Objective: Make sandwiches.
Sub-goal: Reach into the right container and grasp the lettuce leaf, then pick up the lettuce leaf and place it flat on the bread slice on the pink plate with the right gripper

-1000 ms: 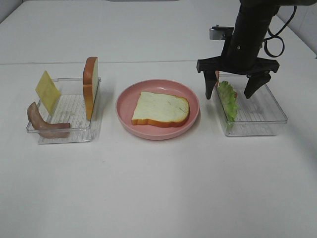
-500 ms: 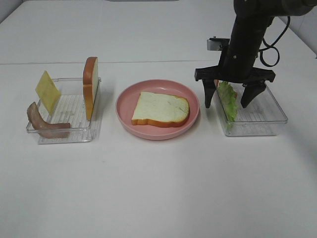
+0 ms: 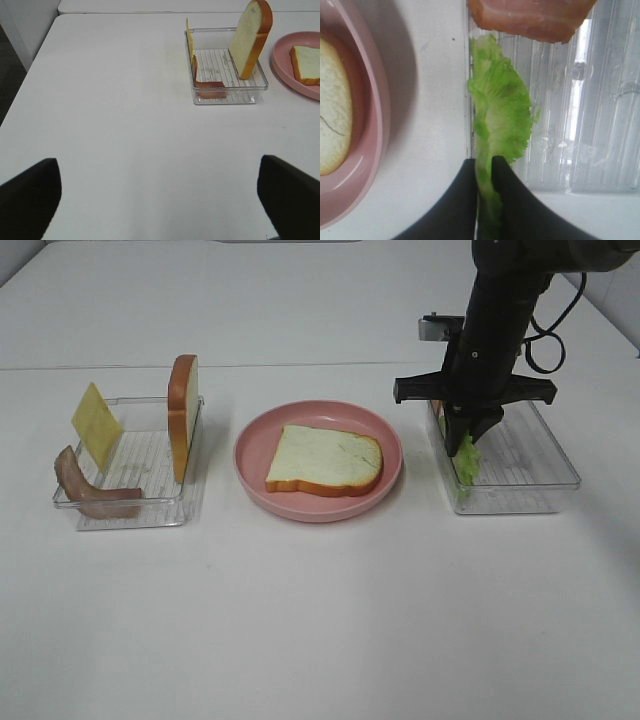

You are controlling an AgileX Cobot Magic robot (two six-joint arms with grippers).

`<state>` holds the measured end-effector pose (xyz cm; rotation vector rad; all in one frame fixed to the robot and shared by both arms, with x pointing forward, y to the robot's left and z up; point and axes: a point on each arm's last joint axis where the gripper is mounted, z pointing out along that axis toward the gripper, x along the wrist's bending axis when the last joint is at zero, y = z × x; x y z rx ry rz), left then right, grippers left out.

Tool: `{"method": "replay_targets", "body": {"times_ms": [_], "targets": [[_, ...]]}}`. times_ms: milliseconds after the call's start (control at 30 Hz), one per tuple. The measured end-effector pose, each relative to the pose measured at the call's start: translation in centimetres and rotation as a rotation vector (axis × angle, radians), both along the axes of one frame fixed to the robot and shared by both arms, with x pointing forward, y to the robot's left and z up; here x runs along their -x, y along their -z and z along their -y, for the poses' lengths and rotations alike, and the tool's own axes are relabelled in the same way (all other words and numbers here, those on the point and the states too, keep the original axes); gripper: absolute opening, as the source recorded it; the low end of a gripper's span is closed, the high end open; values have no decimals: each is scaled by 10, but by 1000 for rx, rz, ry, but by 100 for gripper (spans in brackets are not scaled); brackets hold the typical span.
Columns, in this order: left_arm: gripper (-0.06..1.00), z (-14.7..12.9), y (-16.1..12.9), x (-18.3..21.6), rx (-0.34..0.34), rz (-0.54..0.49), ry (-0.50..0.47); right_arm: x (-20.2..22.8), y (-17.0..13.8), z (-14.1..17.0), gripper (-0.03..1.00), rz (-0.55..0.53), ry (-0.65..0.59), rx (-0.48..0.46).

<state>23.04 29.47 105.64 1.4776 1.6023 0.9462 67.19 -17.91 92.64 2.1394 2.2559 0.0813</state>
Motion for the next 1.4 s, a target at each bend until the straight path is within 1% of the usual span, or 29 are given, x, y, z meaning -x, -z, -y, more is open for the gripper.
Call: {"method": "replay_targets", "body": {"times_ms": [133,333,367,400,433,667,700,733,767,800,833,867,900,933,967,1000,1033,1067,1100,1133,1167,1200,1233,1267,1300,1333,1367,1400], "targets": [[99,0,0,0,0,0,0,0,0,0,9,0,0,0],[99,0,0,0,0,0,0,0,0,0,9,0,0,0],[99,0,0,0,0,0,0,0,0,0,6,0,0,0],[99,0,0,0,0,0,0,0,0,0,6,0,0,0],[99,0,0,0,0,0,0,0,0,0,2,0,2,0],[99,0,0,0,0,0,0,1,-2,0,2,-2,4,0],[99,0,0,0,-1,0,0,2,-7,1,2,-6,4,1],[99,0,0,0,-1,0,0,5,-19,1,2,8,7,-3],[99,0,0,0,-1,0,0,5,-19,1,2,8,7,-3],[99,0,0,0,-1,0,0,6,-27,2,2,18,8,-6],[99,0,0,0,-1,0,0,10,-45,3,2,44,9,-13],[99,0,0,0,-1,0,0,10,-45,3,2,44,9,-13],[99,0,0,0,-1,0,0,15,-64,3,2,71,13,-29],[99,0,0,0,-1,0,0,15,-64,3,2,71,13,-29],[99,0,0,0,-1,0,0,18,-74,4,2,89,14,-40],[99,0,0,0,-1,0,0,18,-74,4,2,89,14,-40],[99,0,0,0,-1,0,0,22,-92,3,2,123,14,-71],[99,0,0,0,-1,0,0,28,-109,0,2,150,13,-127],[99,0,0,0,-1,0,0,28,-109,0,2,150,13,-127],[99,0,0,0,-1,0,0,30,-115,-2,2,162,6,-164],[99,0,0,0,-1,0,0,32,-124,-9,2,187,-10,-247],[99,0,0,0,-1,0,0,32,-124,-9,2,187,-10,-247],[99,0,0,0,-1,0,0,33,-129,-17,2,196,-33,-349],[99,0,0,0,-1,0,0,33,-129,-17,2,196,-33,-349],[99,0,0,0,-1,0,0,33,-131,-21,2,202,-49,-393],[99,0,0,0,-1,0,0,31,-131,-30,2,210,-72,-479],[99,0,0,0,-1,0,0,31,-131,-30,2,210,-72,-479],[99,0,0,0,-1,0,0,29,-129,-41,2,217,-91,-563]]}}
